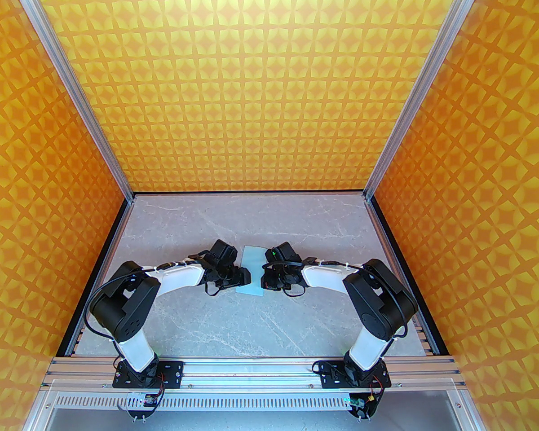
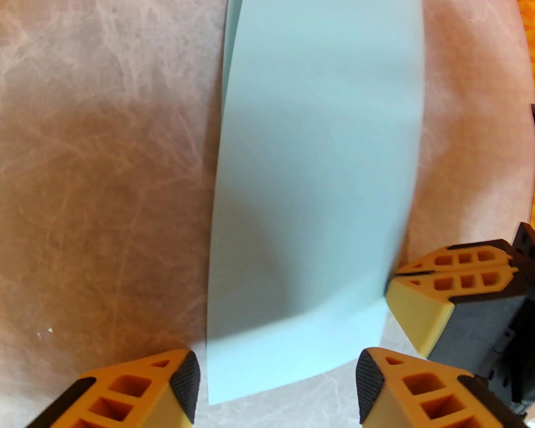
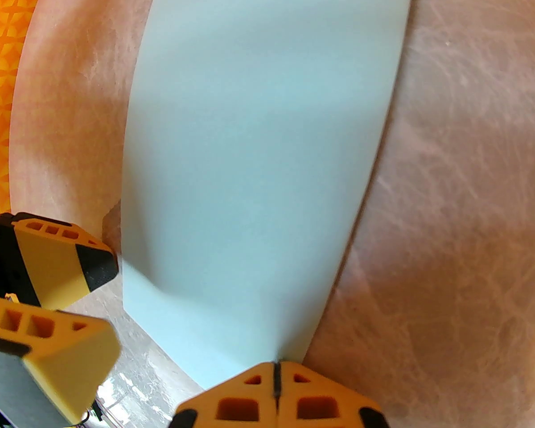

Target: Fold a paper plane with a square sheet of paper (fold left side to right side)

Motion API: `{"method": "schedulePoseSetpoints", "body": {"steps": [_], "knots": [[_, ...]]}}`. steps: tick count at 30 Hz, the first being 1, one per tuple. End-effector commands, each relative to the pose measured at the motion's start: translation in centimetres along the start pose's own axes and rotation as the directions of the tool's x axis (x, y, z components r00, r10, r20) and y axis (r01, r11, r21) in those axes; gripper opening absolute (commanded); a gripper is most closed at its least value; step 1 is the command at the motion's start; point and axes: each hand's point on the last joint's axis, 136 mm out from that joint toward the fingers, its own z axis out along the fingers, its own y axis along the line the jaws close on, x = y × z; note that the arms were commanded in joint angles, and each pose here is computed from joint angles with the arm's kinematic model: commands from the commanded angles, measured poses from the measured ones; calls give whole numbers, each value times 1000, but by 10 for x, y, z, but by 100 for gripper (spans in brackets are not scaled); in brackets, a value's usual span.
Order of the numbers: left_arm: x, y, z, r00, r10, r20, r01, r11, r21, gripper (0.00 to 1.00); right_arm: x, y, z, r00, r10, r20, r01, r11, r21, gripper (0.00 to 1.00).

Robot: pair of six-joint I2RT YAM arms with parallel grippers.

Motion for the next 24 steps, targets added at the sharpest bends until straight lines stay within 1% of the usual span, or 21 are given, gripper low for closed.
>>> {"method": "schedulePoseSetpoints", "body": {"steps": [1, 6, 9, 12, 17, 21, 24], "knots": [[10, -7, 12, 999, 26, -37, -26, 1000, -5, 63, 14, -18, 8, 999, 21, -35, -19, 999, 50, 0], [23, -23, 17, 997, 48, -56, -47, 999, 24, 63, 15, -17, 9, 999, 25, -37, -24, 999, 41, 0], [25, -33, 17, 997, 52, -57, -48, 997, 60, 63, 15, -17, 9, 999, 26, -38, -24, 999, 38, 0], [23, -36, 14, 997, 54, -49, -51, 996, 67, 63, 16, -17, 9, 999, 26, -38, -24, 999, 38, 0], [16, -39, 10, 999, 49, -15, -48, 995, 91, 63, 16, -17, 8, 999, 25, -36, -23, 999, 39, 0], [-1, -37, 5, 999, 15, 46, -21, 992, 128, 64, 17, -17, 9, 999, 28, -37, -27, 999, 34, 0], [-13, -40, -1, 996, 8, 92, -23, 987, 158, 64, 18, -18, 9, 999, 29, -38, -28, 999, 33, 0]]}}
